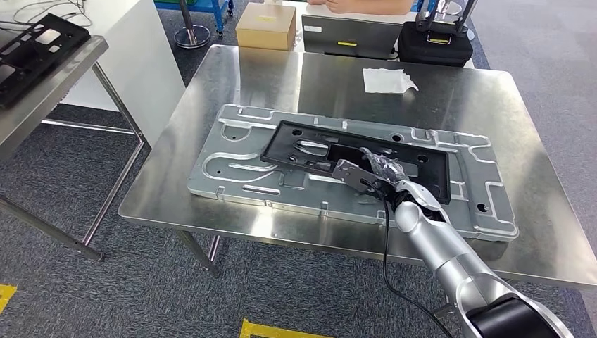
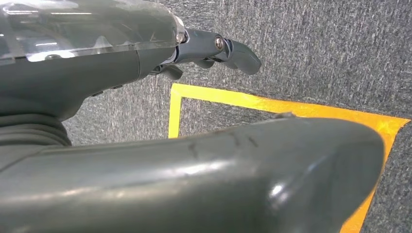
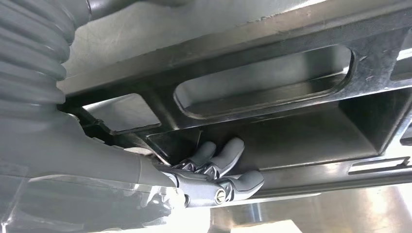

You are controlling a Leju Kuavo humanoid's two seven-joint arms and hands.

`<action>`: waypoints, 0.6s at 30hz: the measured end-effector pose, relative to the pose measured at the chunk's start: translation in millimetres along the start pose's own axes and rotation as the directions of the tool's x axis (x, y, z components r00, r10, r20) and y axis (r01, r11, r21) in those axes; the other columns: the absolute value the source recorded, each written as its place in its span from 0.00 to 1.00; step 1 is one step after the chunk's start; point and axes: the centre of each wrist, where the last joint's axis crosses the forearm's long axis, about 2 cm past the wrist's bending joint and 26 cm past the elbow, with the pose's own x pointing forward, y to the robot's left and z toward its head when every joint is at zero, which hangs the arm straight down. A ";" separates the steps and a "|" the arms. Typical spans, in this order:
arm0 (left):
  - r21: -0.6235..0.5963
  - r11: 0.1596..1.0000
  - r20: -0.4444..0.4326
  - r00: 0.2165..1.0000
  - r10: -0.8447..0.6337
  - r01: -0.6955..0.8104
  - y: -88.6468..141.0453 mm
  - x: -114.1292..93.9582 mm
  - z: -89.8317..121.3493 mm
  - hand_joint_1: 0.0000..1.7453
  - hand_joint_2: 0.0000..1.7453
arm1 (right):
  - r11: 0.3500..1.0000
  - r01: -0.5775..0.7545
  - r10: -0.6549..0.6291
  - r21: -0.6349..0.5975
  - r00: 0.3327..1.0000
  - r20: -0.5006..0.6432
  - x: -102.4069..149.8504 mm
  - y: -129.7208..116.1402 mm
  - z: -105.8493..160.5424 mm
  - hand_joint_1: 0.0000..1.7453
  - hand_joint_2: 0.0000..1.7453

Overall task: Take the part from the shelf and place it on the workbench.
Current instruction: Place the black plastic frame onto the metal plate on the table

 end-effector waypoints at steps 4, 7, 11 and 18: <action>0.003 1.000 -0.002 1.000 0.006 -0.006 0.3 -1.0 0.4 0.00 0.00 | 0.997 0.062 -0.061 -0.047 0.998 0.030 -1.9 -11.6 2.2 0.00 1.00; 0.004 1.000 -0.005 1.000 0.008 -0.008 0.6 -2.2 0.9 0.00 0.00 | 0.988 0.123 -0.117 -0.099 0.991 0.059 -4.7 -31.5 6.8 0.00 1.00; 0.005 1.000 -0.001 1.000 0.008 -0.008 0.7 -2.7 1.2 0.00 0.00 | 0.963 0.185 -0.164 -0.194 0.980 0.115 -10.3 -61.6 18.5 0.00 1.00; 0.010 1.000 0.004 1.000 0.019 -0.019 0.8 -5.1 2.2 0.00 0.00 | 0.877 0.285 -0.199 -0.387 0.948 0.247 -19.9 -106.4 55.3 0.00 1.00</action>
